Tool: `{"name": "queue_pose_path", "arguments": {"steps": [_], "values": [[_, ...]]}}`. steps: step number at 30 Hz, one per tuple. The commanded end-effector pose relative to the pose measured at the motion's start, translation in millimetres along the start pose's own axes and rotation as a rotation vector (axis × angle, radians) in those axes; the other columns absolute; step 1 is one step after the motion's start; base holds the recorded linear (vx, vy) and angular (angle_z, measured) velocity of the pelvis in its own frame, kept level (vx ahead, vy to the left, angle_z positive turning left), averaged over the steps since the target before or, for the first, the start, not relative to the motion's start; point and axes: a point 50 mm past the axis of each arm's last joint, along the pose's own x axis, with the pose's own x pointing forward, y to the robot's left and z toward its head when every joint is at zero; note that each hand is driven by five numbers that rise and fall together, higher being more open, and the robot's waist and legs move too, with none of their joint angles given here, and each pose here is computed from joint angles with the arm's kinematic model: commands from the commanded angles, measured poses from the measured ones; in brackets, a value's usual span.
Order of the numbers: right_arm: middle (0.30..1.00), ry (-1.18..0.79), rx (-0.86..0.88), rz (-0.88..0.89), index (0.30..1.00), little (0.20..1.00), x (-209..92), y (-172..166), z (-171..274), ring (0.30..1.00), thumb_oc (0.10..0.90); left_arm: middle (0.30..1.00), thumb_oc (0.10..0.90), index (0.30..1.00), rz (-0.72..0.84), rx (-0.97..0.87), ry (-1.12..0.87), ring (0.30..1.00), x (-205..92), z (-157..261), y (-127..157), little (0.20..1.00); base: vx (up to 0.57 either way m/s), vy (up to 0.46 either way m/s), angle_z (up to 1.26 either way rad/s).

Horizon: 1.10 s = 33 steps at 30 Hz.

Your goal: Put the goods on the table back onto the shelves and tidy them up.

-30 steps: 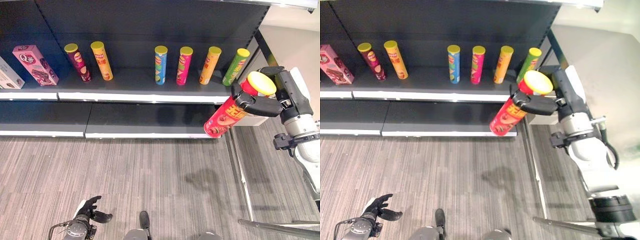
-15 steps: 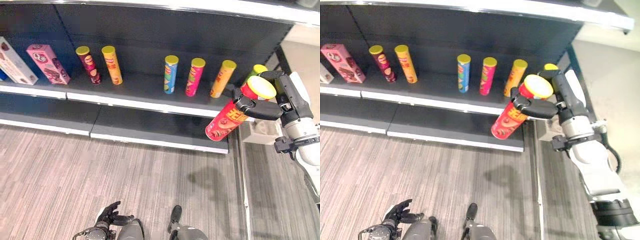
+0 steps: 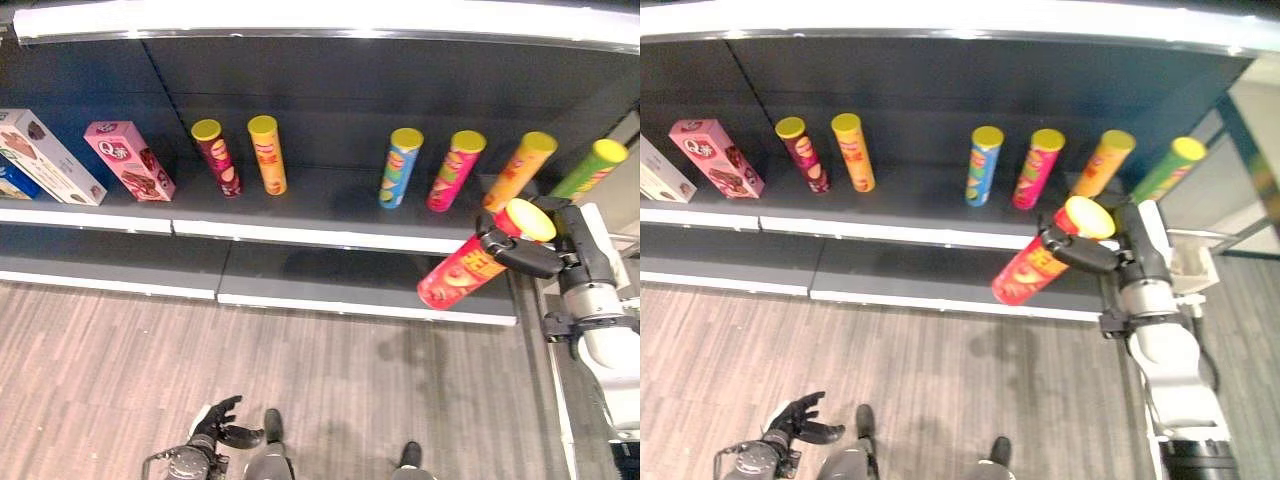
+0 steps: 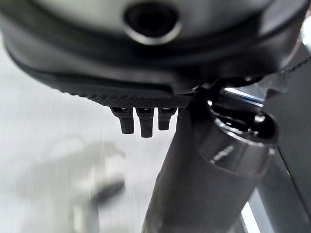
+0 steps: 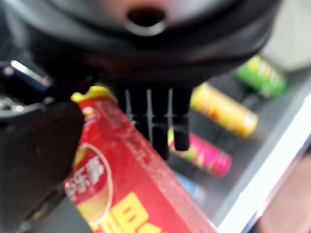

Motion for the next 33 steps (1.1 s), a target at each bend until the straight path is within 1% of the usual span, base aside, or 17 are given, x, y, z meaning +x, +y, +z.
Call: {"name": "queue_pose_path", "arguments": {"steps": [1,3,8,11,14,16,20,22,24,27,29,31,33], "values": [[0.3,-0.279,-0.073,-0.171,0.3,0.3,22,-41,58,0.3,0.4,0.9,0.8,0.9,0.09,0.031,-0.023,0.9,-5,-1,29,0.9,0.1,0.238,0.18],[0.3,-0.284,-0.067,-0.176,0.3,0.3,23,-41,59,0.3,0.4,0.9,0.8,0.9,0.093,0.023,-0.012,0.9,-6,-5,29,0.9,0.11,0.151,0.47],[0.3,-0.256,-0.114,-0.174,0.3,0.3,25,-37,53,0.3,0.4,0.9,0.8,0.9,0.089,-0.009,-0.004,0.9,-4,-6,23,0.9,0.07,-0.025,0.15],[0.3,-0.253,-0.138,-0.177,0.3,0.3,25,-31,52,0.3,0.4,0.9,0.8,0.9,0.068,-0.032,-0.006,0.9,-4,-6,12,0.9,0.08,-0.081,0.62],[0.3,-0.255,-0.132,-0.186,0.3,0.3,29,-20,51,0.3,0.4,0.9,0.8,0.9,0.035,-0.065,0.026,0.9,-8,-16,-3,0.9,0.1,-0.132,0.36],[0.3,-0.256,-0.119,-0.189,0.3,0.3,30,-15,51,0.3,0.4,0.9,0.8,0.9,0.031,-0.063,0.042,0.9,-8,-20,-6,0.9,0.08,-0.088,-0.01],[0.3,-0.243,-0.132,-0.236,0.3,0.3,41,-2,50,0.3,0.4,0.9,0.8,0.9,0.023,-0.061,0.08,0.9,-13,-32,-14,0.9,0.07,-0.067,0.06],[0.3,-0.219,-0.122,-0.301,0.3,0.3,50,-2,47,0.3,0.4,0.9,0.8,0.9,0.025,-0.051,0.09,0.9,-14,-35,-16,0.9,0.03,-0.059,0.33],[0.3,-0.178,-0.168,-0.404,0.3,0.3,66,-11,45,0.3,0.4,0.9,0.8,0.9,0.018,-0.038,0.089,0.9,-15,-36,-19,0.9,0.01,-0.042,0.34],[0.3,-0.185,-0.233,-0.574,0.3,0.3,87,-38,59,0.3,0.4,0.9,0.8,0.9,0.028,-0.016,0.062,0.9,-14,-31,-18,0.9,-0.01,-0.021,0.4],[0.3,-0.19,-0.26,-0.658,0.3,0.3,93,-56,66,0.3,0.4,0.9,0.8,0.9,0.027,-0.026,0.02,0.9,-12,-22,-19,0.9,-0.02,-0.025,0.27],[0.3,-0.188,-0.38,-0.774,0.3,0.3,100,-88,78,0.3,0.4,0.9,0.8,0.9,0.027,-0.002,-0.041,0.9,-10,-9,-19,0.9,0.0,-0.021,0.31],[0.3,-0.179,-0.454,-0.801,0.3,0.3,100,-100,81,0.3,0.4,0.9,0.8,0.9,0.029,0.008,-0.058,0.9,-8,-4,-19,0.9,0.02,-0.015,0.43]]}}
